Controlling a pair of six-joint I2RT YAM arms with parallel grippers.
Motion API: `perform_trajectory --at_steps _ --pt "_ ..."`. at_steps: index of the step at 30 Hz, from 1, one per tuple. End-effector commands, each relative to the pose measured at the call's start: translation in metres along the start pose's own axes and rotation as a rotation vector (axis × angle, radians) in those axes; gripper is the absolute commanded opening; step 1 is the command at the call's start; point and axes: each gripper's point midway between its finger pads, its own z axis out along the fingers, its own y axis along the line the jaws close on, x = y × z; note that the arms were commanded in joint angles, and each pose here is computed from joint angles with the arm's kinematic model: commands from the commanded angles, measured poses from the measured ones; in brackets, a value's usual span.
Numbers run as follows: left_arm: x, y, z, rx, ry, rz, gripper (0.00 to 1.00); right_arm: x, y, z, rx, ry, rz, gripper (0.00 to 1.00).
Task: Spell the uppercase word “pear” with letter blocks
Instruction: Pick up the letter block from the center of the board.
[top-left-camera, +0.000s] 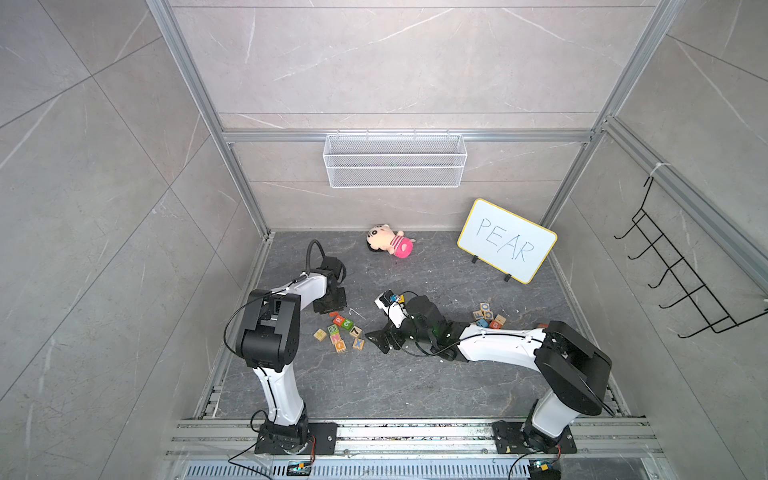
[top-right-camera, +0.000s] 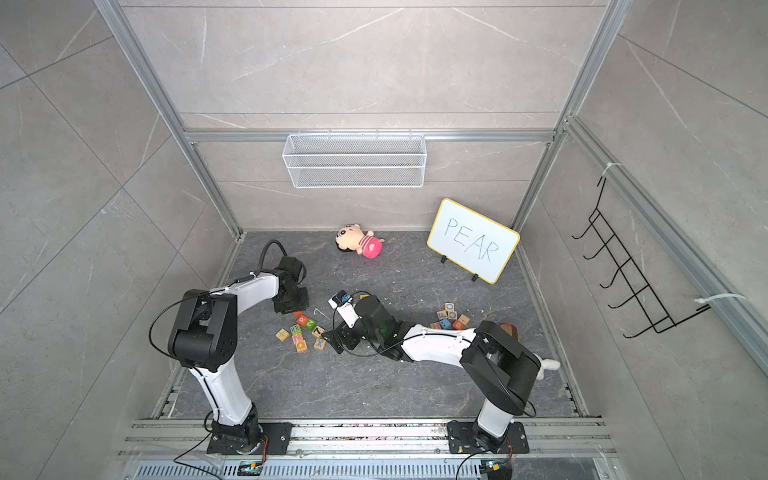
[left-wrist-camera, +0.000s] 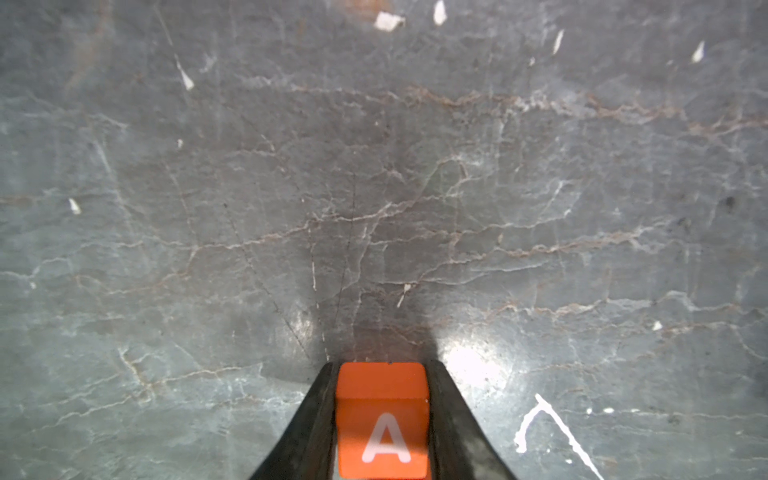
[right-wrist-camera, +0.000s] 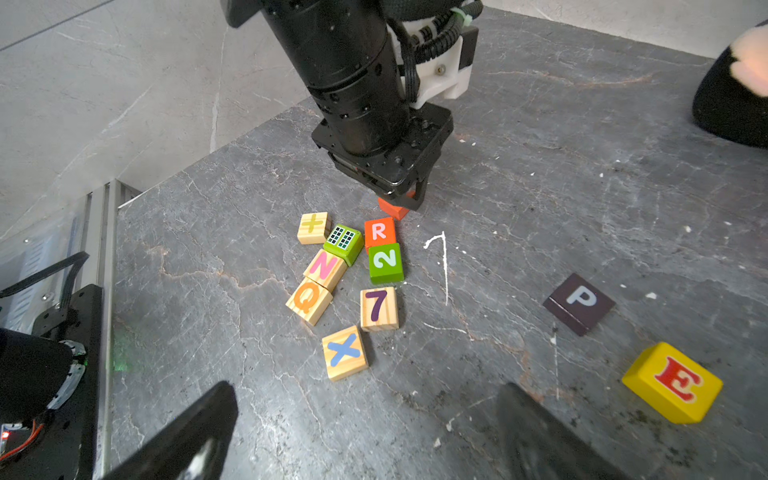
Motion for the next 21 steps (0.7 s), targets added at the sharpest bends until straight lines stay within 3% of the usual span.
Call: perform_trajectory --at_steps 1,21 --pt "0.0 0.003 -0.003 -0.019 0.011 0.007 0.28 -0.001 0.002 -0.002 0.003 -0.008 0.011 0.99" --pt "-0.005 0.0 -0.029 -0.016 -0.047 -0.003 0.28 -0.004 -0.001 -0.007 0.02 -0.03 0.024 0.99"
